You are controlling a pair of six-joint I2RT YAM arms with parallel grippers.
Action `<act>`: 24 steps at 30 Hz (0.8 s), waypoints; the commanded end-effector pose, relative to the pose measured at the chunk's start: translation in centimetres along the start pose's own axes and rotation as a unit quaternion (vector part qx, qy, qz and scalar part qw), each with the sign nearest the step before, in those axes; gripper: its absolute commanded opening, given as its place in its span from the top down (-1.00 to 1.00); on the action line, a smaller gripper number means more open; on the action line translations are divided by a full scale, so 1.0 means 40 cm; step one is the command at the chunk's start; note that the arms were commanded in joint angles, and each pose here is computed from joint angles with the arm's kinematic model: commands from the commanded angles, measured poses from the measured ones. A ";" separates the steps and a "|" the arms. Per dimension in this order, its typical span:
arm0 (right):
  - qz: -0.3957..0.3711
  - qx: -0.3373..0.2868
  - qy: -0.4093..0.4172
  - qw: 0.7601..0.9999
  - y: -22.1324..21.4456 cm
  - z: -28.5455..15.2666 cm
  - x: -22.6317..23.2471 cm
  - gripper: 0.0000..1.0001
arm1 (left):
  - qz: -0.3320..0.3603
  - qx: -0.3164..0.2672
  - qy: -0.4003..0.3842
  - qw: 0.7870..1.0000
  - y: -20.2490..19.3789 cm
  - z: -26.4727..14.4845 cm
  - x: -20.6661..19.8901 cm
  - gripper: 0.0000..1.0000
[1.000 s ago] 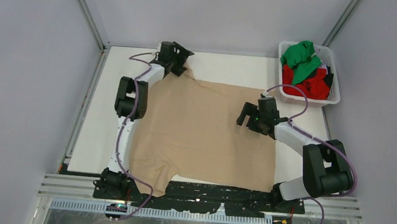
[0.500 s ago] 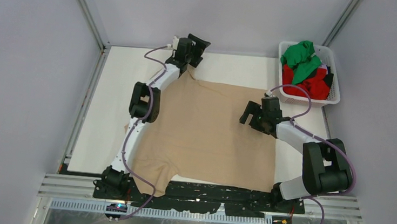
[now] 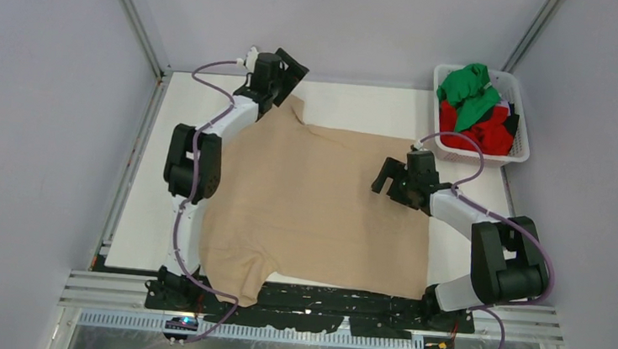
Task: Fold and stack the t-shirts
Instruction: Flatten out the tshirt
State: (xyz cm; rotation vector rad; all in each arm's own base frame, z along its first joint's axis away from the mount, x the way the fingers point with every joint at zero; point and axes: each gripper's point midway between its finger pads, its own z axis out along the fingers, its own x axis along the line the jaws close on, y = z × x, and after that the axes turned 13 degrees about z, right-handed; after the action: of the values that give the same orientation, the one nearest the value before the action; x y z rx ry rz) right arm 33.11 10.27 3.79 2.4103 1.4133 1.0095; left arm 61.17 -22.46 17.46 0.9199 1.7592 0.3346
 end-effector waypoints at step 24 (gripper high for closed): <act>-0.008 -0.017 0.015 1.000 0.025 -0.004 0.017 -0.91 | -0.040 0.071 0.036 0.996 -0.180 0.137 0.051 -0.99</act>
State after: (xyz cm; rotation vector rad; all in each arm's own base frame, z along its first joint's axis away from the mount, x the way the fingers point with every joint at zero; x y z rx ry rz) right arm 32.86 10.28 3.94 2.4037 1.4183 1.0209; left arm 61.64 -24.47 6.82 0.9767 1.9778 0.2080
